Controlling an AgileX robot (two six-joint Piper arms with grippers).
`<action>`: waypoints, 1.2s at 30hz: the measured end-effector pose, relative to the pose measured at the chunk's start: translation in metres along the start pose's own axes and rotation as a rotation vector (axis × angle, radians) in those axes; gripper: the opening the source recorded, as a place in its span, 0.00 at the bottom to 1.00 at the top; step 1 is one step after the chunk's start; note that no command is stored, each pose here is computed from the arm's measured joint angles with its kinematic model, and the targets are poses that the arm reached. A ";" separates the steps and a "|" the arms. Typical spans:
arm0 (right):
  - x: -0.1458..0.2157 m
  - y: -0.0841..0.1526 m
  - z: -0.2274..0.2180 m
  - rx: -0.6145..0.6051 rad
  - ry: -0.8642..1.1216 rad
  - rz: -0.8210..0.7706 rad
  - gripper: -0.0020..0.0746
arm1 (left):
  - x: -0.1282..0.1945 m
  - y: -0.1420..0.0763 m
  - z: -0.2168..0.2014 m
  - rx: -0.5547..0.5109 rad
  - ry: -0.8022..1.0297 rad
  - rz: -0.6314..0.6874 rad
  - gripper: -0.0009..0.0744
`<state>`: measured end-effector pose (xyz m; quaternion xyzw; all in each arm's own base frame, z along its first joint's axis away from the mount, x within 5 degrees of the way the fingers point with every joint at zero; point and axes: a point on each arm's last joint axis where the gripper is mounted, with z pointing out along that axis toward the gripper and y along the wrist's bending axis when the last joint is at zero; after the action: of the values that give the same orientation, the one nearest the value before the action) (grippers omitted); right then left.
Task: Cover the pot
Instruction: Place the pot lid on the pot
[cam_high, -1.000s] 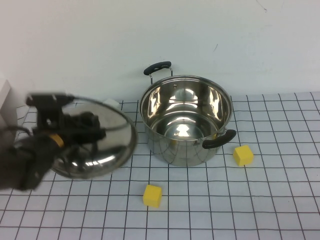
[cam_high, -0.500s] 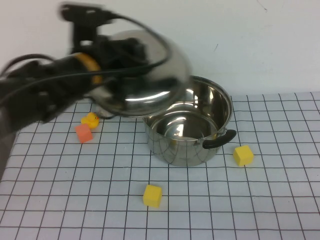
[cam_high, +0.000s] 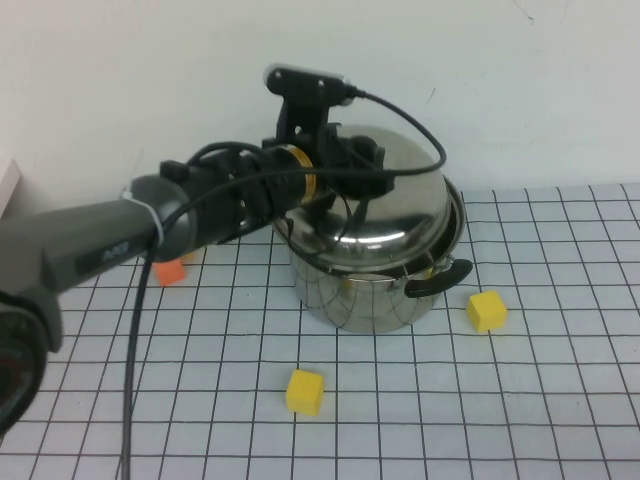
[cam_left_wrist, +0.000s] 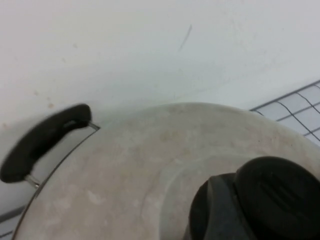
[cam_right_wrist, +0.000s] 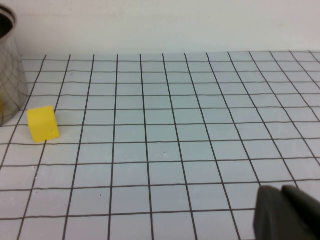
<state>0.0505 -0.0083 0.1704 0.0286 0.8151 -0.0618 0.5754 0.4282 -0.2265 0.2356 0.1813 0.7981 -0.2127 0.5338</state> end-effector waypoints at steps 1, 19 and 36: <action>0.000 0.000 0.000 0.000 0.000 0.000 0.04 | 0.004 0.000 0.003 0.009 0.004 -0.003 0.46; 0.000 0.000 0.000 0.000 0.000 0.005 0.04 | 0.022 0.000 0.027 0.069 0.003 -0.049 0.46; 0.000 0.000 0.000 0.000 0.000 0.000 0.04 | 0.024 0.004 0.029 0.025 0.026 -0.086 0.46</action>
<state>0.0505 -0.0083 0.1704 0.0286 0.8151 -0.0618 0.5754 0.4441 -0.2373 0.2026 0.1564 0.8091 -0.2431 0.5117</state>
